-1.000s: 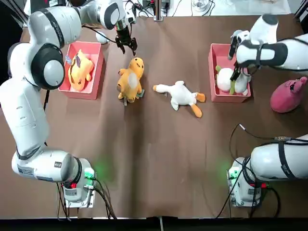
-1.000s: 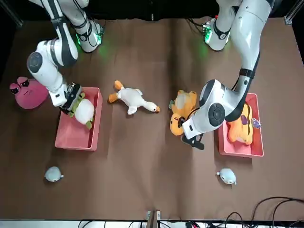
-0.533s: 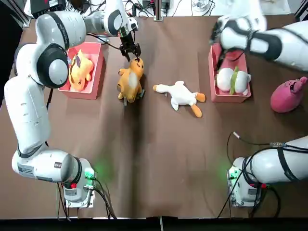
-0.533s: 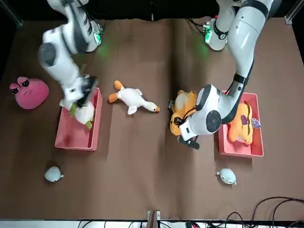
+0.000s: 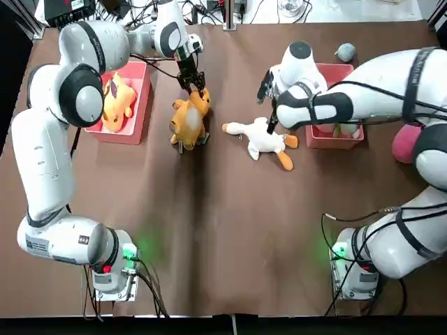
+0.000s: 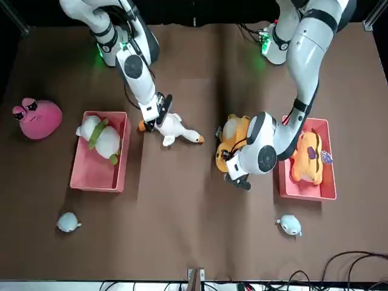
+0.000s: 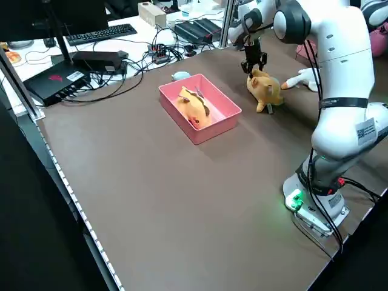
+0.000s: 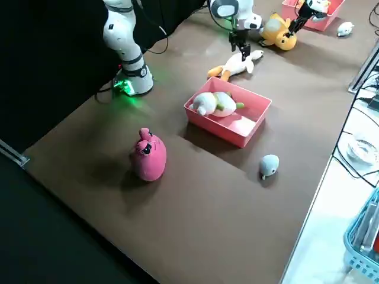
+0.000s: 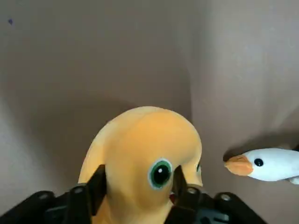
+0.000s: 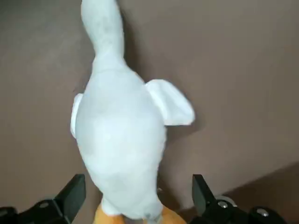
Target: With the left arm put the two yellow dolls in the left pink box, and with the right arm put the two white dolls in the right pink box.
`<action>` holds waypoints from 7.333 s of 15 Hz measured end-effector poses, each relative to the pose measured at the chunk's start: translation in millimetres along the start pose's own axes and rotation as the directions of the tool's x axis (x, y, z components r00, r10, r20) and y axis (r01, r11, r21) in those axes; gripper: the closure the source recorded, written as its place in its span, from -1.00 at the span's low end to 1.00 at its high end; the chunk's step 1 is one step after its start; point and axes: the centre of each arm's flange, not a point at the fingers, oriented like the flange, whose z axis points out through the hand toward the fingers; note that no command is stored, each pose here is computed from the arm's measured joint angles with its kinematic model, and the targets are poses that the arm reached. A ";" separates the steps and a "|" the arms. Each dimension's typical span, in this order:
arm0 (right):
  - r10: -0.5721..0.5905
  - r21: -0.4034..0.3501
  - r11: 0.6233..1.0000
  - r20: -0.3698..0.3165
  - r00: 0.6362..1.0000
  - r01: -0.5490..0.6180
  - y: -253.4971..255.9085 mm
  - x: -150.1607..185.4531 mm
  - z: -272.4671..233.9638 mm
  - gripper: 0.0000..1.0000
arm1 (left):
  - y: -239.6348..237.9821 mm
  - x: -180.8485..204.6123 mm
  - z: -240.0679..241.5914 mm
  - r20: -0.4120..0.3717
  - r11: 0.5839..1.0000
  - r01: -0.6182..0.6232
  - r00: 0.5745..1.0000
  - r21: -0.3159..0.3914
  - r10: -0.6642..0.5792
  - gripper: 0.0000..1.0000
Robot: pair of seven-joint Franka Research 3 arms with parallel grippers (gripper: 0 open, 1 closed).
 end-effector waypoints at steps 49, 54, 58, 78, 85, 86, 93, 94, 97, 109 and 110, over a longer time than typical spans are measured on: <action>0.543 -0.067 0.837 -0.031 0.839 -0.544 262.7 -203.7 -0.5 0.74 | -245.2 -45.0 -155.4 -0.038 0.836 0.427 0.896 0.345 -0.442 0.81; 0.544 -0.066 0.835 -0.035 0.838 -0.546 266.9 -201.5 13.7 0.25 | -260.2 -41.4 -143.9 -0.039 0.835 0.442 0.890 0.327 -0.455 0.81; 0.542 -0.092 0.831 -0.084 0.836 -0.549 287.8 -189.4 -33.2 -0.72 | -261.0 -40.9 -143.2 -0.041 0.836 0.443 0.889 0.325 -0.455 0.81; 0.754 -0.076 0.655 -0.008 0.657 -0.752 256.8 -228.9 -420.9 -0.95 | -220.0 -117.5 -322.3 -0.234 0.796 0.514 0.857 0.320 -0.460 -1.00; 0.833 -0.064 0.554 0.019 0.554 -0.830 242.0 -246.9 -411.8 -1.00 | -182.3 -171.8 -380.6 -0.257 0.776 0.534 0.845 0.337 -0.470 -1.00; 0.840 -0.065 0.542 0.016 0.542 -0.838 241.6 -244.8 -410.8 -1.00 | -176.3 -179.0 -385.6 -0.255 0.774 0.533 0.845 0.341 -0.470 -1.00; 0.858 -0.066 0.512 0.006 0.513 -0.856 271.2 -238.3 -378.3 -1.00 | -173.8 -183.0 -382.8 -0.220 0.804 0.529 0.848 0.271 -0.483 -1.00; 0.858 -0.065 0.513 0.011 0.513 -0.856 272.4 -237.4 -375.7 -1.00 | -177.4 -184.2 -384.0 -0.218 0.806 0.532 0.846 0.260 -0.487 -1.00; 0.858 -0.066 0.513 0.008 0.514 -0.856 272.4 -237.1 -376.3 -1.00 | -178.8 -186.2 -386.8 -0.210 0.820 0.536 0.841 0.200 -0.498 -1.00; 0.857 -0.069 0.514 -0.003 0.515 -0.855 273.3 -236.5 -377.6 -1.00 | -148.7 -235.6 -402.9 -0.267 0.866 0.461 0.874 0.192 -0.406 -1.00; 0.857 -0.069 0.513 -0.003 0.515 -0.855 273.4 -236.7 -377.7 -1.00 | -148.5 -241.0 -398.0 -0.278 0.867 0.460 0.872 0.190 -0.402 -1.00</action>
